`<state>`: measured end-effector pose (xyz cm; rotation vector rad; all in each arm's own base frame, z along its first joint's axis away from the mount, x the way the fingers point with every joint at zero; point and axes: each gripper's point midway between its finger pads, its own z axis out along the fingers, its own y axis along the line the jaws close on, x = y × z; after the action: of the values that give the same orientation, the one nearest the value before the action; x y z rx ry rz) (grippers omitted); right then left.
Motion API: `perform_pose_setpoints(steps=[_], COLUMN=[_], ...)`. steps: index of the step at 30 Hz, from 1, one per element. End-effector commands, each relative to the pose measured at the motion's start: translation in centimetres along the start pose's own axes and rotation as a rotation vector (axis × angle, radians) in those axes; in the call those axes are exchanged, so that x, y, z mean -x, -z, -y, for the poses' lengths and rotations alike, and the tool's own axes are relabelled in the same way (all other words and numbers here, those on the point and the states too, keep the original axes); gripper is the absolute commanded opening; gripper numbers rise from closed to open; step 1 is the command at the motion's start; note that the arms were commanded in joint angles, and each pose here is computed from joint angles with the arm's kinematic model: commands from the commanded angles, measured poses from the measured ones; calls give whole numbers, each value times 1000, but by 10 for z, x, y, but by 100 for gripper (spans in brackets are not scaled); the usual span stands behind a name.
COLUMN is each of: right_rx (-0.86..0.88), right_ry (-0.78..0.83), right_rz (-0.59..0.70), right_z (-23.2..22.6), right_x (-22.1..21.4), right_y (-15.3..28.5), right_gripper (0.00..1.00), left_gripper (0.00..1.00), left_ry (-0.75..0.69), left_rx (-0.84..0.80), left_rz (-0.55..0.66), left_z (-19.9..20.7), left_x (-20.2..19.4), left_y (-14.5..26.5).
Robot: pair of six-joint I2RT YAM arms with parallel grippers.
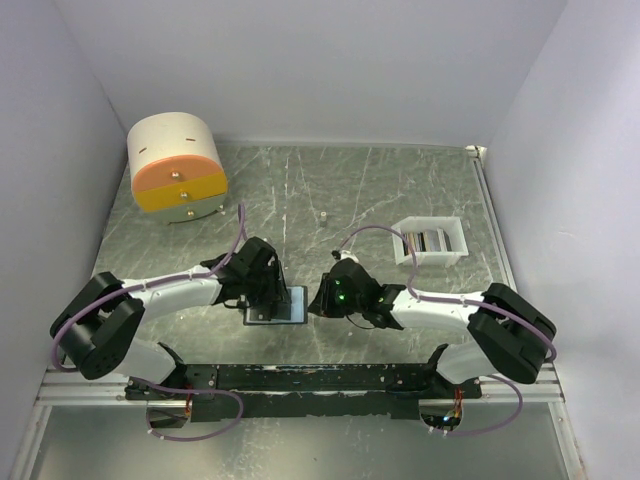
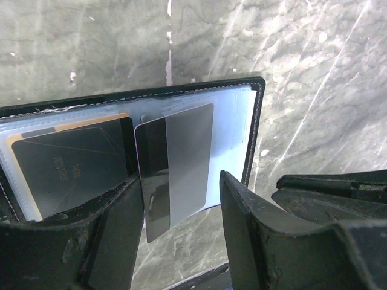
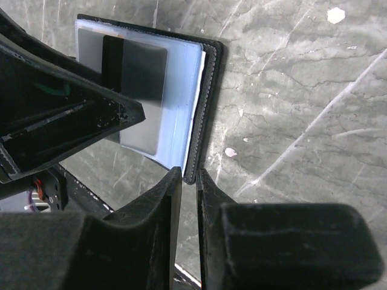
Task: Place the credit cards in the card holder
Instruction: Insert the credit card into the card holder.
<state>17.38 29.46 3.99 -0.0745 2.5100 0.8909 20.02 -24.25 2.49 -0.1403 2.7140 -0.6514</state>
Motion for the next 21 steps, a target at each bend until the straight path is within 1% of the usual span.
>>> perform_pose_setpoints(steps=[1, 4, 7, 12, 13, 17, 21], right_rx=[32, 48, 48, 54, 54, 56, 53], right_ry=[11, 7, 8, 0, -1, -2, -1], right_rz=[7, 6, 12, 13, 11, 8, 4], right_z=[-9, -12, -13, -13, -13, -14, -12], right_x=[3, 3, 5, 4, 4, 4, 3], right_y=[-4, -4, -4, -4, -4, -4, -5], right_gripper=[16, 16, 16, 16, 16, 16, 16], left_gripper=[60, 59, 52, 47, 47, 57, 62], left_ry=[-17, -11, 0, 0, 0, -1, 4], left_rx=[106, 78, 25, 12, 17, 47, 38], left_rz=[12, 13, 15, 13, 14, 8, 13], left_z=[-16, -9, 1, 4, 2, -3, -3], left_x=[4, 4, 5, 4, 4, 3, 2], left_y=[2, 5, 10, 13, 13, 13, 14])
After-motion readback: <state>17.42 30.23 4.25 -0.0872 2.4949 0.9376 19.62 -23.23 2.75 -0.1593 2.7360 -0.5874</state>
